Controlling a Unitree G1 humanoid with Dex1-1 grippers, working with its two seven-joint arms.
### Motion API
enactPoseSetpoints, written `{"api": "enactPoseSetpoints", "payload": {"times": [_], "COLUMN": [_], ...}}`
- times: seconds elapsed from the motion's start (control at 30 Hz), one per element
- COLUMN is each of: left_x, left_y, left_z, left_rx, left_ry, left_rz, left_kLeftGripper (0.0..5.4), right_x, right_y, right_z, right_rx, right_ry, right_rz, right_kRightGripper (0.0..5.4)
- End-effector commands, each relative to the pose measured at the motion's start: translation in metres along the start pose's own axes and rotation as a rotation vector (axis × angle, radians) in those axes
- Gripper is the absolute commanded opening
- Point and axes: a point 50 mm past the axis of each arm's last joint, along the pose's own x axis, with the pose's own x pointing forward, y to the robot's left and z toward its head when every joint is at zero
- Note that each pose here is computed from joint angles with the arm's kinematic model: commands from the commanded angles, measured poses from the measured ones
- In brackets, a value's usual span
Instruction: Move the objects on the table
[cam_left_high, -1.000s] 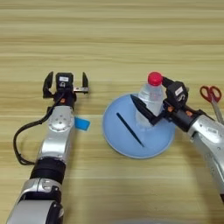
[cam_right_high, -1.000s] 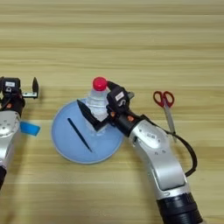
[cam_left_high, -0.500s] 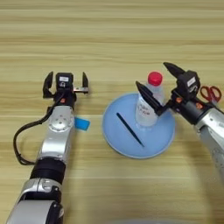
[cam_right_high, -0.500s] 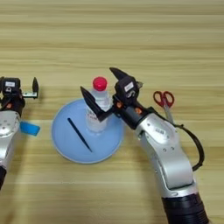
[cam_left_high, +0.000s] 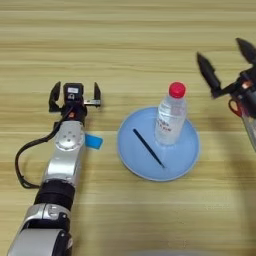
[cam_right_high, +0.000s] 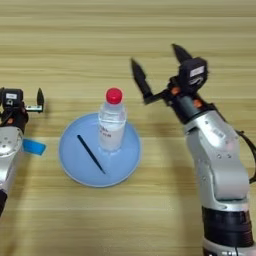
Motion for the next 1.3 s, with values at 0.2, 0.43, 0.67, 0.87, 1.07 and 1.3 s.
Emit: {"api": "enactPoseSetpoints", "payload": {"times": [0.2,0.43,0.67,0.87,1.07,1.3], "left_x": [0.001,0.0,0.0,0.0,0.0,0.0], "left_y": [0.002,0.003,0.003,0.004,0.005,0.005], "left_z": [0.001,0.001,0.001,0.001,0.002,0.003], "left_rx": [-0.002,-0.002,-0.003,-0.003,-0.002,0.001], "left_ry": [-0.008,-0.01,-0.01,-0.011,-0.013,-0.019], "left_rz": [0.005,0.005,0.005,0.005,0.004,0.0], "left_kLeftGripper": [5.4,5.4,5.4,5.4,5.4,5.4], "right_x": [0.001,-0.001,-0.002,-0.005,-0.005,-0.005], "right_y": [-0.064,-0.064,-0.061,-0.048,-0.04,-0.032], "right_z": [-0.032,-0.071,-0.081,-0.096,-0.101,-0.103], "right_rx": [-0.131,-0.093,-0.086,-0.067,-0.048,-0.045], "right_ry": [0.119,0.243,0.256,0.306,0.324,0.331], "right_rz": [-0.328,-0.317,-0.313,-0.272,-0.23,-0.191], "right_kRightGripper": [5.37,5.37,5.37,5.37,5.37,5.37]}}
